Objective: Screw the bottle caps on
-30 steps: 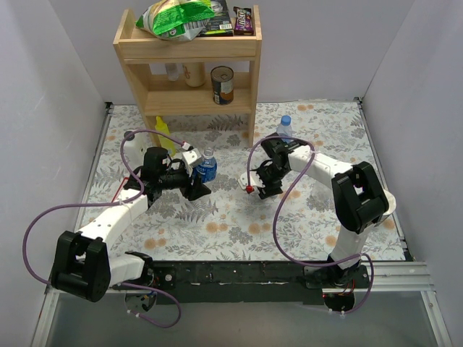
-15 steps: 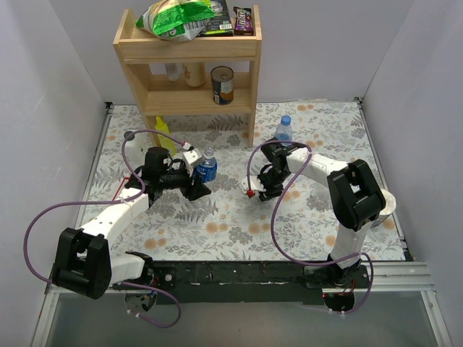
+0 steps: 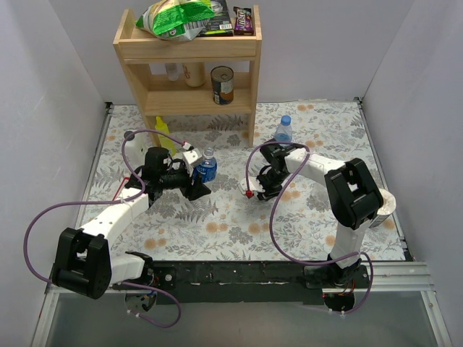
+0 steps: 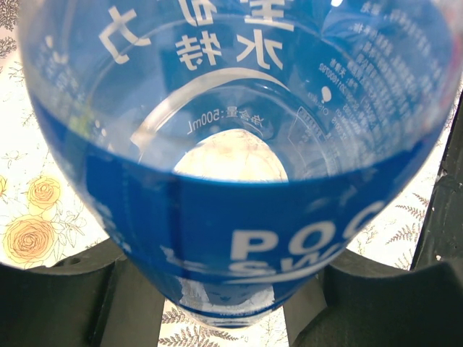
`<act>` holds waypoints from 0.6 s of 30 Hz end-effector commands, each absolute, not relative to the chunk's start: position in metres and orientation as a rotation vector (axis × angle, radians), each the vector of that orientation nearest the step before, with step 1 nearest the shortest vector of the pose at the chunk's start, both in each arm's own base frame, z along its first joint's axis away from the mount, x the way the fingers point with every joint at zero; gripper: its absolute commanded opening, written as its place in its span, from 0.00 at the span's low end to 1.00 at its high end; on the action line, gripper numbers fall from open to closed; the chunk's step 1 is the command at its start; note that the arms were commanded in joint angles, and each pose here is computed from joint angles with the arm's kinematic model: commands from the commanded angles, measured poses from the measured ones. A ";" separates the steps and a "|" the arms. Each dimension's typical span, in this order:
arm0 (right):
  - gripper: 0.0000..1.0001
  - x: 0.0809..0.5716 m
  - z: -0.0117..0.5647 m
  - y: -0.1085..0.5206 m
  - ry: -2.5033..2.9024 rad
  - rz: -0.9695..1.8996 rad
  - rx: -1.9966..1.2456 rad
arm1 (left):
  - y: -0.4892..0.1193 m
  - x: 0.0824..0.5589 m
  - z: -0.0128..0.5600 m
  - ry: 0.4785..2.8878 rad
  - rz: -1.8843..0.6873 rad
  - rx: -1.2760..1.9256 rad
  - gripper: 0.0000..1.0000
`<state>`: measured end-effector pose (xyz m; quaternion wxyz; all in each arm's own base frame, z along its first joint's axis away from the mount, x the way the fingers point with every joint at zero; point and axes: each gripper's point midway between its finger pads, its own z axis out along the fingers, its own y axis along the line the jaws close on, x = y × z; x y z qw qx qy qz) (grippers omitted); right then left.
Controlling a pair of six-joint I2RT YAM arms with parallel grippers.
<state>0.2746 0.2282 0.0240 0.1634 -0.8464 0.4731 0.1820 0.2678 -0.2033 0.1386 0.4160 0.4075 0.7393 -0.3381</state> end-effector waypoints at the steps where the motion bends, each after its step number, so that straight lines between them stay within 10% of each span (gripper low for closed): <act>1: 0.32 0.282 0.060 0.244 1.319 0.516 -2.324 | -0.206 0.267 0.139 1.809 -0.844 1.070 0.00; 18: 0.34 0.267 0.273 0.319 1.085 0.800 -2.088 | -0.221 0.243 0.092 1.640 -0.868 1.482 0.00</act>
